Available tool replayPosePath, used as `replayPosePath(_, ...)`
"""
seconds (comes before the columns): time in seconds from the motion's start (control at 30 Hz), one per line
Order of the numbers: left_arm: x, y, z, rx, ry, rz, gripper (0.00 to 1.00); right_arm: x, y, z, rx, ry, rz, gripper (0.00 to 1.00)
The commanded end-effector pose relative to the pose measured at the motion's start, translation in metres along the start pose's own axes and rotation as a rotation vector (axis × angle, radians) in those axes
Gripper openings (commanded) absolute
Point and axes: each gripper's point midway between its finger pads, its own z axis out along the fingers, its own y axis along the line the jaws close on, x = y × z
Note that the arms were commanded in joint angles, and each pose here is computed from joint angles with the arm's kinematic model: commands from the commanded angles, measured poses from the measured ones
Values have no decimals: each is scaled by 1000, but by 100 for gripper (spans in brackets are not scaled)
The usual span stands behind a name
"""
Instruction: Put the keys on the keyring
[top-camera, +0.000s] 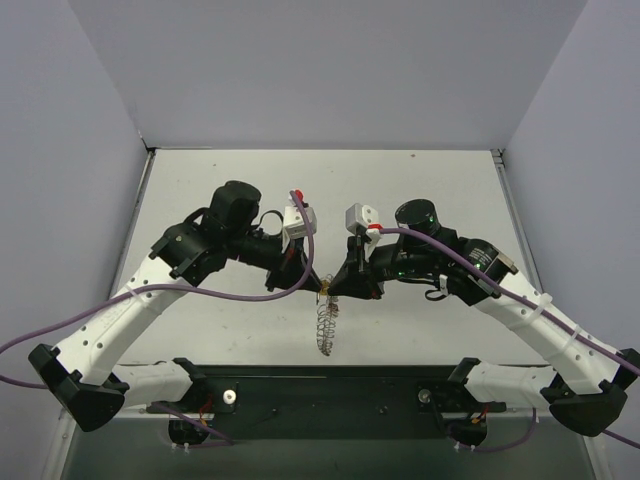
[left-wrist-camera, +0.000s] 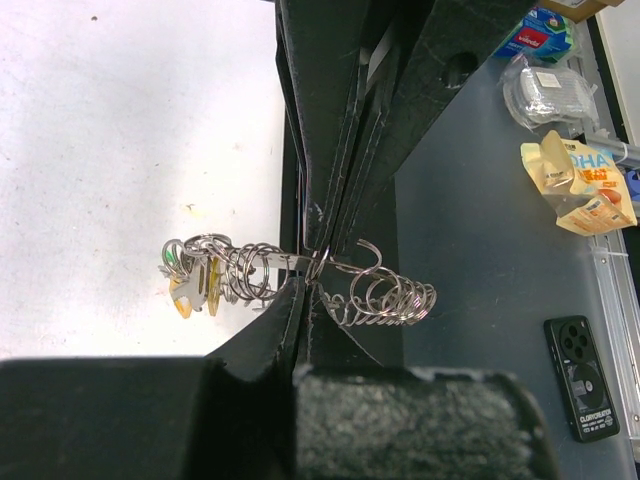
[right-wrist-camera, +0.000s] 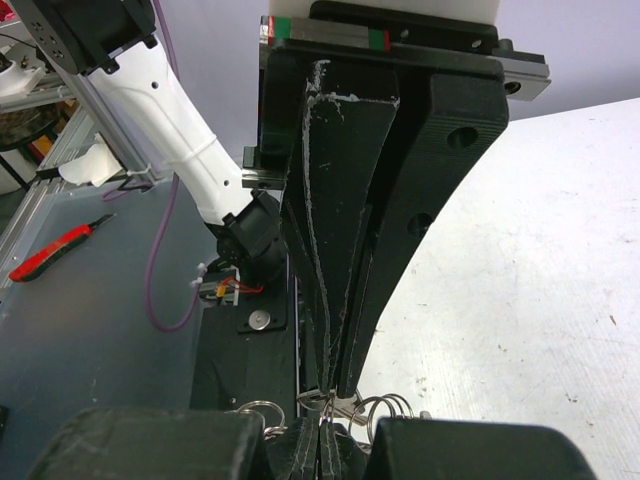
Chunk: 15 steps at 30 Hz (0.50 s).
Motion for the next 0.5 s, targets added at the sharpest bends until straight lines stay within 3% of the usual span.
replayPosePath(0.0, 9, 2, -2, -21, 21, -31, 0, -38, 12, -14, -14, -129, -93, 0)
replayPosePath(0.47, 8, 4, 8, 28, -17, -41, 0, -51, 25, -20, -60, -203, -110, 0)
